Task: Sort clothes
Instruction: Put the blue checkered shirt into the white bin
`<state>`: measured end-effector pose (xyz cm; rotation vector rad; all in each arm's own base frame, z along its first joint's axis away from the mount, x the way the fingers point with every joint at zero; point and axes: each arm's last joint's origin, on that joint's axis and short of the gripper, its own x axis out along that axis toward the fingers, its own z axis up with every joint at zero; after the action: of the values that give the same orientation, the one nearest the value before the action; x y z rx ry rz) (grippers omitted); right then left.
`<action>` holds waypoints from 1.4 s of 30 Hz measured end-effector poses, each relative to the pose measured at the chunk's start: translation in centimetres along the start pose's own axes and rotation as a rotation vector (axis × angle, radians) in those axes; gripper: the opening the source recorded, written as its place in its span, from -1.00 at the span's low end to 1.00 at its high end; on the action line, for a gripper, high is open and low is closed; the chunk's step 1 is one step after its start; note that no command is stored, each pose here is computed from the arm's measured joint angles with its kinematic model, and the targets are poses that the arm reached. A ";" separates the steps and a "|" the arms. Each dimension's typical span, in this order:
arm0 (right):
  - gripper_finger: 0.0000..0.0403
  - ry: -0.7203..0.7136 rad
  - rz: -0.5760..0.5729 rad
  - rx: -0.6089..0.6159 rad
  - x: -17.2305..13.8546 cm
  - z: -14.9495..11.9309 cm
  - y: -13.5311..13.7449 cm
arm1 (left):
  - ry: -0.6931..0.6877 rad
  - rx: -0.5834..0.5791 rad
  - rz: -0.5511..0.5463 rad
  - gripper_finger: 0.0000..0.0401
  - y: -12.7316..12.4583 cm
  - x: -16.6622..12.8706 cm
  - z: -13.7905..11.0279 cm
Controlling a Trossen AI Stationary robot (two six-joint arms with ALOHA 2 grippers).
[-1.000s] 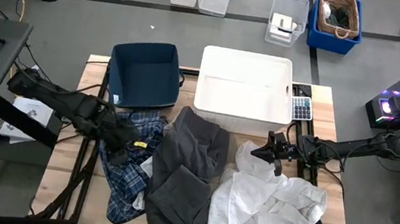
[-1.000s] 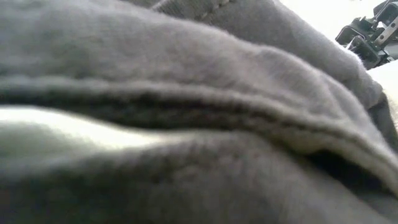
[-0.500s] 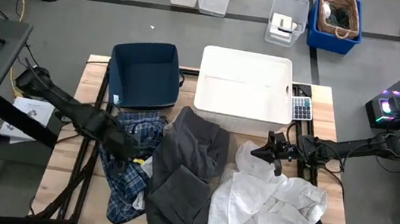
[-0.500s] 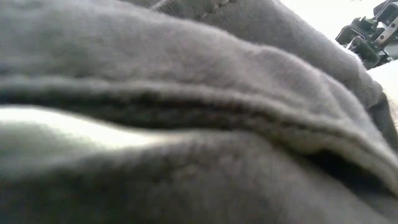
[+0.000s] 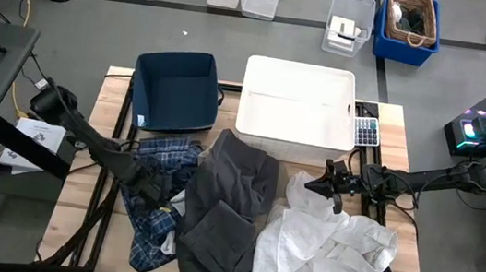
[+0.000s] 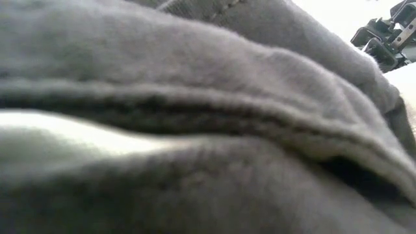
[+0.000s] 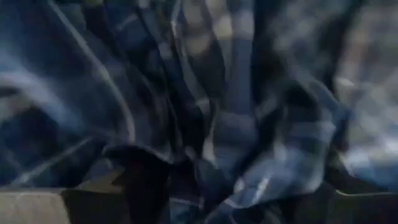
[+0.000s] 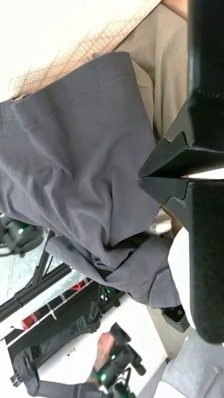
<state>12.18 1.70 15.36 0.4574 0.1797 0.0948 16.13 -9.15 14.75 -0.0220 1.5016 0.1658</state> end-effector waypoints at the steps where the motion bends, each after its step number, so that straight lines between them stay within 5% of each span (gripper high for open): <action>1: -1.00 0.001 0.000 0.000 0.0 0.0 0.0 | -0.005 -0.019 -0.015 0.26 0.0 0.7 0.0; 6: -1.00 0.005 -0.003 0.000 0.0 -0.1 0.0 | -0.078 -0.073 -0.078 0.12 -0.1 2.0 0.5; 12: -1.00 0.015 -0.007 0.000 0.0 -0.1 -0.1 | -0.073 -0.148 -0.228 -0.87 -0.1 -0.3 0.9; 17: -1.00 0.023 -0.012 0.000 0.0 -0.2 -0.1 | -0.152 -0.264 -0.311 -0.96 1.8 -7.2 0.7; 21: -1.00 0.035 -0.018 0.000 0.0 -0.3 -0.2 | -0.419 -0.423 -0.337 -0.97 5.0 -15.9 -0.2; 25: -1.00 0.034 -0.017 0.000 0.0 -0.3 -0.2 | -0.730 -0.584 -0.257 -0.98 8.6 -23.2 -1.3; 28: -1.00 0.034 -0.017 0.000 0.0 -0.3 -0.2 | -0.959 -0.595 -0.155 -0.99 10.3 -27.7 -0.9; 33: -1.00 0.034 -0.017 0.000 0.0 -0.3 -0.2 | -1.328 -0.446 0.065 -0.99 11.9 -34.4 2.9; 39: -1.00 0.034 -0.018 0.000 0.0 -0.3 -0.2 | -1.751 -0.245 0.479 -1.00 14.3 -40.8 9.2; 42: -1.00 0.034 -0.017 0.000 0.0 -0.3 -0.2 | -1.934 -0.175 0.509 -1.00 16.2 -42.2 12.4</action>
<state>12.12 1.69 14.99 0.4541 0.2170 0.0857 23.90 4.27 58.98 0.3036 -0.4697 0.5214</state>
